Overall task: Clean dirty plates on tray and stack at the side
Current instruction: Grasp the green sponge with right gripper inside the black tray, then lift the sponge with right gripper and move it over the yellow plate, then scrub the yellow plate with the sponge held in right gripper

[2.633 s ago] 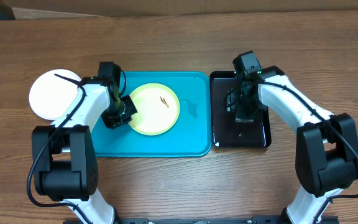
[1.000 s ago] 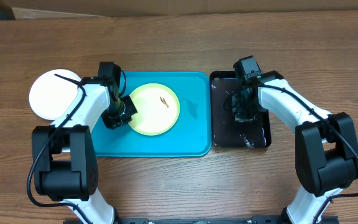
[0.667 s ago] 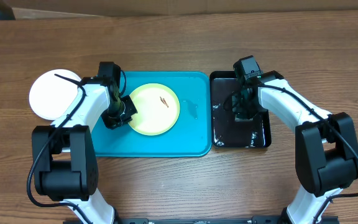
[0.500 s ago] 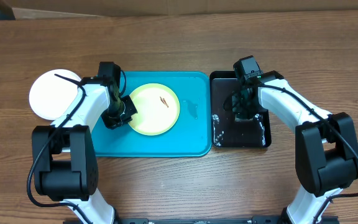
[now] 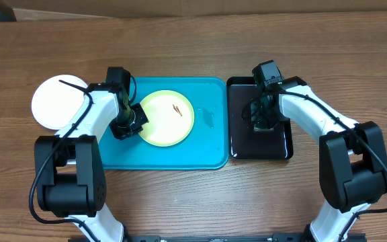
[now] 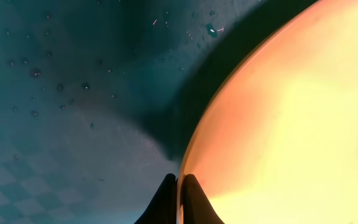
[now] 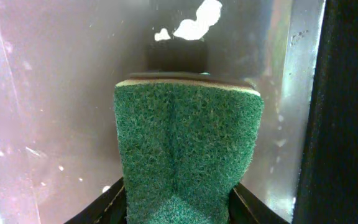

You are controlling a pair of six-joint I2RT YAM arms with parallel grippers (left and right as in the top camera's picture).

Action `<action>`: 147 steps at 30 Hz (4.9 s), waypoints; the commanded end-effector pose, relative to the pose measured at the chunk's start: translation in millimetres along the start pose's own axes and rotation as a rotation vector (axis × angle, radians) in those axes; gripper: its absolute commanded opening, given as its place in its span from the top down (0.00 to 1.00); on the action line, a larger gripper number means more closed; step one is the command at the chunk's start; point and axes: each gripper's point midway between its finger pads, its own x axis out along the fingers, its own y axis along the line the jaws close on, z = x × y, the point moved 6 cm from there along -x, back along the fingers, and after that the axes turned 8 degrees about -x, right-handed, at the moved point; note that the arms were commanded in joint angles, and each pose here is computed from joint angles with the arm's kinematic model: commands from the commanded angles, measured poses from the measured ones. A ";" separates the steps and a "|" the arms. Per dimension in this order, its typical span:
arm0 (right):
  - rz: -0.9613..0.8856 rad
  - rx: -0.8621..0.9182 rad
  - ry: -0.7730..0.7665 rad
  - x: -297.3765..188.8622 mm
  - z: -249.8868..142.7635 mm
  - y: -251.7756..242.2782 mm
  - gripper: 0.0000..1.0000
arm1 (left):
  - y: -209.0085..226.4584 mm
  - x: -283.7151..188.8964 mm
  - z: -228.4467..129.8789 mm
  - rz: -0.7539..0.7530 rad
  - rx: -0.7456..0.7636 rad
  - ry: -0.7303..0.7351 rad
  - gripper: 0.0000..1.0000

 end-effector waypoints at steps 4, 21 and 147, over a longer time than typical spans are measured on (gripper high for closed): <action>0.018 0.004 -0.004 0.9 0.0 2.6 0.51 | 1.4 -2.2 -3.7 0.012 0.002 -0.007 0.95; 0.047 -0.002 -0.126 -75.7 13.6 0.6 0.96 | 1.4 -2.2 -3.7 0.012 0.002 -0.006 0.95; 0.015 -0.435 -0.328 -21.3 26.1 204.1 0.96 | -14.8 -3.5 -13.1 -0.137 0.236 0.070 0.96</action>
